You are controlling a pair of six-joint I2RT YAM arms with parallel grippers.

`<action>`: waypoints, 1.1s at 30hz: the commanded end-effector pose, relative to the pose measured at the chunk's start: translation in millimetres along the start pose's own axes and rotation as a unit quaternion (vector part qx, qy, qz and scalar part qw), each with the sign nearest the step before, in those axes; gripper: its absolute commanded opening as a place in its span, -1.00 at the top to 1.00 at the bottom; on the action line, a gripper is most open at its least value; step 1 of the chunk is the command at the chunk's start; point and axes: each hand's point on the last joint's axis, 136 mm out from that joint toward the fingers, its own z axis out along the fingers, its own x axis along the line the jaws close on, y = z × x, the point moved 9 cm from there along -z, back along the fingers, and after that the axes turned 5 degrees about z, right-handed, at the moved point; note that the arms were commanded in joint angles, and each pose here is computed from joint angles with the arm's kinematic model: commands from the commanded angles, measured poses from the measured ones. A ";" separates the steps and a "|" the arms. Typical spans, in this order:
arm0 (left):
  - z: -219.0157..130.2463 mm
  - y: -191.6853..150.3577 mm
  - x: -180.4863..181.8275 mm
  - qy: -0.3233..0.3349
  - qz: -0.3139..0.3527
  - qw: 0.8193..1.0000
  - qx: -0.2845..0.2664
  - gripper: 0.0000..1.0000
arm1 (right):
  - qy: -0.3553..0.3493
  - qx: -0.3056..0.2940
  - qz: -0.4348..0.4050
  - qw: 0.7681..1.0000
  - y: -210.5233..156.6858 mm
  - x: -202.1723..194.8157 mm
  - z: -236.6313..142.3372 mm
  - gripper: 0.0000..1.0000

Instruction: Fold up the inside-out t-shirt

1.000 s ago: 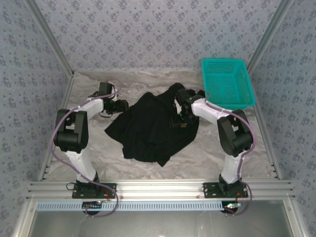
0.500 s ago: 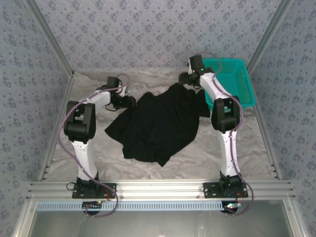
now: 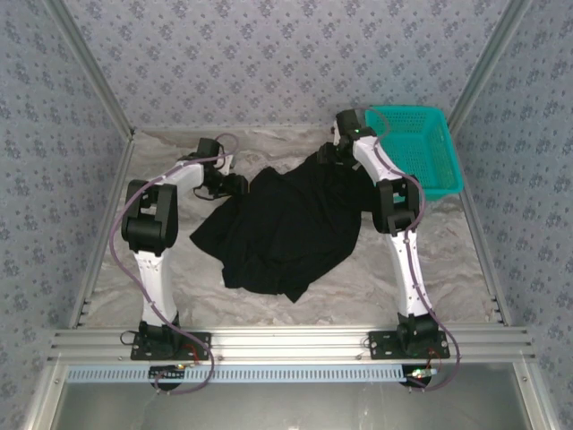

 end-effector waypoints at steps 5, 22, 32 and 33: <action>21.6 -17.1 -1.0 -0.026 0.001 0.998 0.052 0.14 | -0.018 0.015 -0.018 1.000 -1.9 -3.3 2.1 -0.32; -7.2 -4.6 10.3 -0.051 -0.040 0.998 -0.015 1.00 | 0.047 0.007 -0.119 0.992 15.8 -7.6 -23.6 -0.46; -44.9 -5.3 36.9 -0.031 -0.085 0.993 -0.075 1.00 | 0.030 0.001 -0.177 0.984 14.1 5.9 -23.2 -0.42; -49.0 -6.3 39.6 -0.027 -0.088 0.993 -0.078 1.00 | 0.028 -0.002 -0.183 0.983 14.9 6.1 -24.1 -0.41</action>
